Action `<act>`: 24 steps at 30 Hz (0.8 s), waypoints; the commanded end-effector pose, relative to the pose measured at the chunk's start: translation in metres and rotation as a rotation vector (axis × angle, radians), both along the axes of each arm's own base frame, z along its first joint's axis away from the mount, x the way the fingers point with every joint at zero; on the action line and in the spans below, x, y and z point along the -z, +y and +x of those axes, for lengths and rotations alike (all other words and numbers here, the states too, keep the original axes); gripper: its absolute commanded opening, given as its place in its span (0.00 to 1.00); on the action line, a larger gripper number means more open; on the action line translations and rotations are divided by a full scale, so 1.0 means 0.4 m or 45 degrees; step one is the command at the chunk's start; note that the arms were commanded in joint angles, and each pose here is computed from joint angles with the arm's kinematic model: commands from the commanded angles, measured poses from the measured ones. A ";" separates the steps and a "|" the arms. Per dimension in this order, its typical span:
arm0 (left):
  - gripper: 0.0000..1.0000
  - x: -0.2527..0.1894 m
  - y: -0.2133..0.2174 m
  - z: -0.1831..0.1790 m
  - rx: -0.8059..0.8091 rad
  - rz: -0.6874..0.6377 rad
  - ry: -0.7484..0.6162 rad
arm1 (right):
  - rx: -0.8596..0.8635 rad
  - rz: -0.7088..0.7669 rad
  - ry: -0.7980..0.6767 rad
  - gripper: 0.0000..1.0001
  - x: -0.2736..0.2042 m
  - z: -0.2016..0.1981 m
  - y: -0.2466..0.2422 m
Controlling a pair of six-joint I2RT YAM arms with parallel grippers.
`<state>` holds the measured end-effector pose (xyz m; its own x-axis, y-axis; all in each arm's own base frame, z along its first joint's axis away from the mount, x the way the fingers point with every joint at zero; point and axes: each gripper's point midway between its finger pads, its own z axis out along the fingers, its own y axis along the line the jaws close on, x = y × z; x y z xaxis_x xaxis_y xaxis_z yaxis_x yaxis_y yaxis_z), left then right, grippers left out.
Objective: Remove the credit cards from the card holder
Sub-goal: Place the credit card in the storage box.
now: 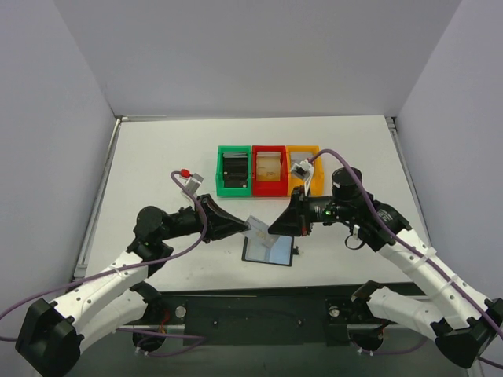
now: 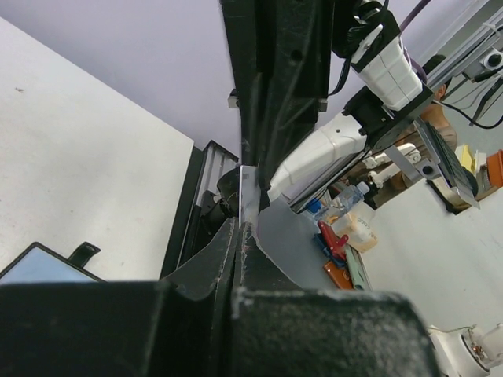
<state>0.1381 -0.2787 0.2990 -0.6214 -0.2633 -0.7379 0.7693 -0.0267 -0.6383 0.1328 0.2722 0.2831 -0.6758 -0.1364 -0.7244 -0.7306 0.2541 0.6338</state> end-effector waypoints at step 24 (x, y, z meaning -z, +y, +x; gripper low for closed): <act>0.00 -0.086 0.002 -0.052 0.108 -0.065 -0.175 | -0.227 -0.168 -0.048 0.32 -0.081 -0.014 0.022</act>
